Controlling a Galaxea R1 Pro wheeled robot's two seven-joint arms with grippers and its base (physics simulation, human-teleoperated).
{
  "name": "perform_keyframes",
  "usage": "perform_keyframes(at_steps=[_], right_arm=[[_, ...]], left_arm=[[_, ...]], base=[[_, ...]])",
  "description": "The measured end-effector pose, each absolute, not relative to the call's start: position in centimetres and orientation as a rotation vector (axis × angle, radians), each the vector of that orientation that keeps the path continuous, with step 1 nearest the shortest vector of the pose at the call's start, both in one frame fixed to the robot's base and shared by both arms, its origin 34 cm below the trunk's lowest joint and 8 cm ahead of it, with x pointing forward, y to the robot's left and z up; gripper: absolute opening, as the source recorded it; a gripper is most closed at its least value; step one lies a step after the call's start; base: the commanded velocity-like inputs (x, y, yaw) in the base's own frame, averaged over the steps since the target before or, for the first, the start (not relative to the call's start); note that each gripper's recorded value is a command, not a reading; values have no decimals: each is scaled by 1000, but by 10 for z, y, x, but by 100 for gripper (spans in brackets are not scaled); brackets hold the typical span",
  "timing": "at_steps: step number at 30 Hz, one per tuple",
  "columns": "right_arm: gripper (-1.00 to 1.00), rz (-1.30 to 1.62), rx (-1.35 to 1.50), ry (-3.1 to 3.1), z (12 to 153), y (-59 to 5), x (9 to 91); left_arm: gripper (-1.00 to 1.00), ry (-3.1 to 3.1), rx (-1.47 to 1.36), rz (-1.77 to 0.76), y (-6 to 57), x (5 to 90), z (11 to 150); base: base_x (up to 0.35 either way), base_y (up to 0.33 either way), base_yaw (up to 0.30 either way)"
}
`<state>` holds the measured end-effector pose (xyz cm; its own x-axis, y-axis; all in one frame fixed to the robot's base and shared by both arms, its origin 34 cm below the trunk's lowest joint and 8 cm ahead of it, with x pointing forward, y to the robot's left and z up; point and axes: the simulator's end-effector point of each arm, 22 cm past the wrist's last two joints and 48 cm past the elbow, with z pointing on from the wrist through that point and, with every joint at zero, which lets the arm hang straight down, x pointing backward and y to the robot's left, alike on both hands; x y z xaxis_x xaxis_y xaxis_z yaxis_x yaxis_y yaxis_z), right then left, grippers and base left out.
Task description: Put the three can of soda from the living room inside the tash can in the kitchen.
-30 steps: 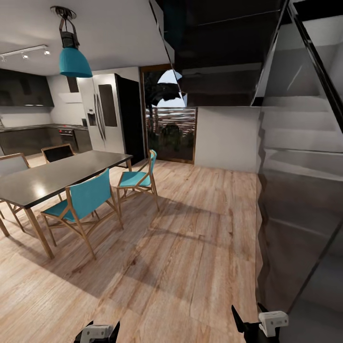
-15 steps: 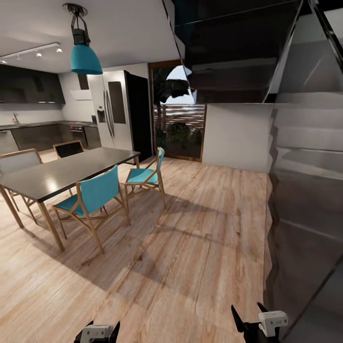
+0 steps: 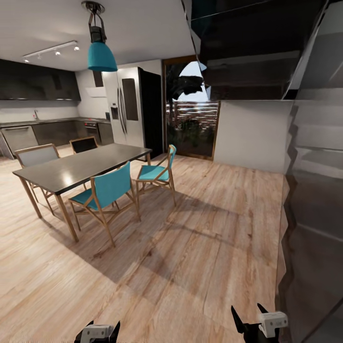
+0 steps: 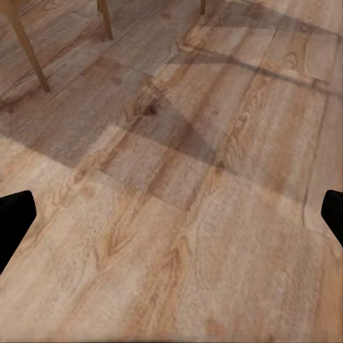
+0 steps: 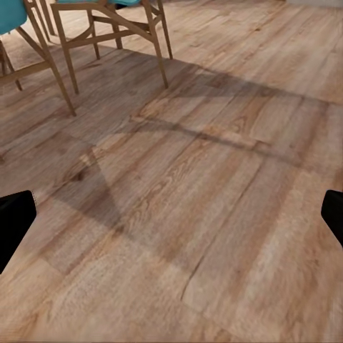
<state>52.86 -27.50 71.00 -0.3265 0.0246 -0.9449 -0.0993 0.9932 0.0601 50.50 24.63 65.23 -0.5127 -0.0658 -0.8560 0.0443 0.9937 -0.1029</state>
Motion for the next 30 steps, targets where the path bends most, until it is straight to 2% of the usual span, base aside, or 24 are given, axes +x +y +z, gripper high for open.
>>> perform_keyframes(at_steps=[15, 30], right_arm=[[100, 144, -74, 1905, 707, -264, 528], [100, 155, -83, 1905, 708, -259, 528]], left_arm=[[100, 2109, -16, -134, 247, 504, 651], [100, 2108, -20, -136, 247, 505, 651]], base=[[0, 0, 33], [0, 0, 211]])
